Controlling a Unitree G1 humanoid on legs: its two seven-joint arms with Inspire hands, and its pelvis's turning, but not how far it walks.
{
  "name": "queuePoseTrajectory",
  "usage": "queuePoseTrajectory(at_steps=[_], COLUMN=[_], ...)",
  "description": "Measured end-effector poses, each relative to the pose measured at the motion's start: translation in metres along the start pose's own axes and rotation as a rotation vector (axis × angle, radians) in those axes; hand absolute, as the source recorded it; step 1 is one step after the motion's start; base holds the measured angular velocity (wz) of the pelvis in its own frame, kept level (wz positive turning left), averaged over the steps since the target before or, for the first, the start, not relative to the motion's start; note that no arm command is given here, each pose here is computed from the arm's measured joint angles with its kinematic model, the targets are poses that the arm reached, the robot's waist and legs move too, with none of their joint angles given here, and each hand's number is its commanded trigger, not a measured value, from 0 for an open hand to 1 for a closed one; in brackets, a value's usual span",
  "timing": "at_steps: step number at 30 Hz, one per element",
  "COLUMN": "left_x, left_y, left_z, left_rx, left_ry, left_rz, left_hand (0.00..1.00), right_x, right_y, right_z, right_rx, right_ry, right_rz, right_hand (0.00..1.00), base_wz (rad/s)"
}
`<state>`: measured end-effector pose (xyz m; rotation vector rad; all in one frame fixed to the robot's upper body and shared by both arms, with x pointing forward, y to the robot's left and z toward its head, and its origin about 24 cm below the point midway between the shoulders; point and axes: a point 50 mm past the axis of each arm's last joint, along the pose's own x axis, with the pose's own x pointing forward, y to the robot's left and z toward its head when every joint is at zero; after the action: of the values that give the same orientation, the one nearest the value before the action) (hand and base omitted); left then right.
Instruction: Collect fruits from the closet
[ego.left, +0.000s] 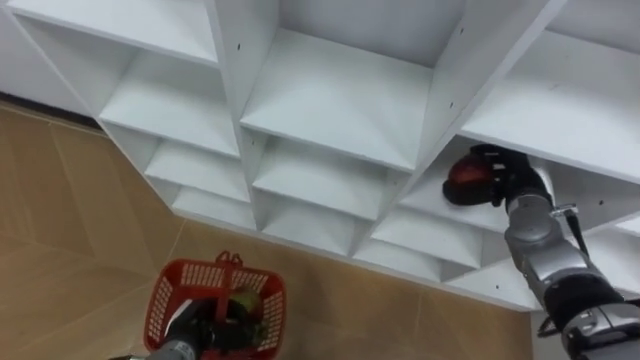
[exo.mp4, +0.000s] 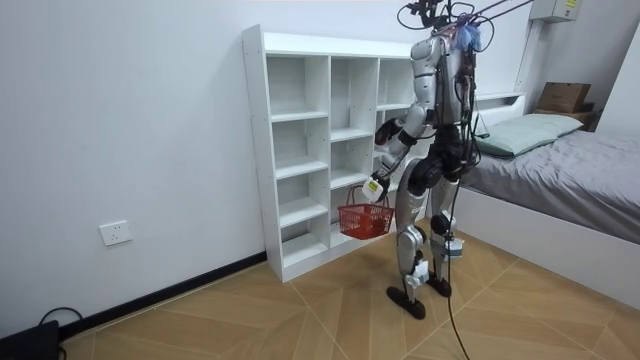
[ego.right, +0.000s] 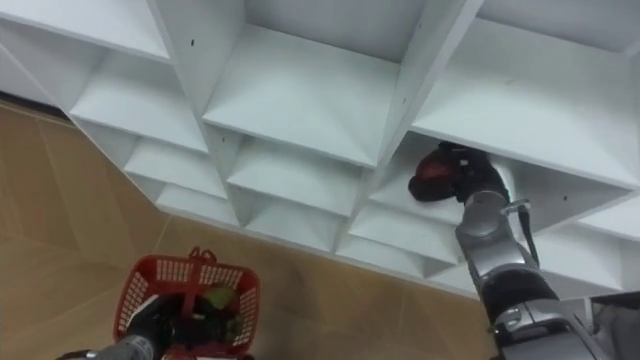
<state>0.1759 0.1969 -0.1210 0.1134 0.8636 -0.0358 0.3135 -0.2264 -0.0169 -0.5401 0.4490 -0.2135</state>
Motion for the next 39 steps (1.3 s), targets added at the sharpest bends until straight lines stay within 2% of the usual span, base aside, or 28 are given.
queuePoseTrajectory(at_steps=[4, 10, 16, 22, 33, 39], left_x=[-0.002, -0.012, -0.014, -0.015, -0.015, -0.015], left_y=[-0.01, -0.018, -0.027, -0.03, -0.035, -0.04], left_z=[0.004, -0.025, -0.012, -0.012, -0.007, -0.003], left_rx=[-0.003, -0.048, -0.054, -0.062, -0.06, -0.071], left_ry=[-0.035, 0.043, -0.021, -0.023, -0.042, -0.06], left_rz=[-0.034, -0.05, -0.068, -0.069, -0.079, -0.099], left_hand=[1.0, 1.0, 1.0, 1.0, 1.0, 1.0], right_x=[-0.008, -0.031, -0.036, -0.047, -0.072, -0.075], right_y=[0.01, 0.024, 0.032, 0.041, 0.056, 0.058], right_z=[0.002, -0.019, -0.019, -0.02, -0.028, -0.028], right_rx=[0.026, -0.04, -0.033, -0.025, -0.044, -0.066], right_ry=[-0.036, -0.067, -0.081, -0.104, -0.142, -0.151], right_rz=[0.025, 0.084, 0.114, 0.121, 0.226, 0.274], right_hand=[1.0, 1.0, 1.0, 1.0, 1.0, 1.0], base_wz=[-0.01, -0.12, -0.07, -0.01, 0.0, -0.09])
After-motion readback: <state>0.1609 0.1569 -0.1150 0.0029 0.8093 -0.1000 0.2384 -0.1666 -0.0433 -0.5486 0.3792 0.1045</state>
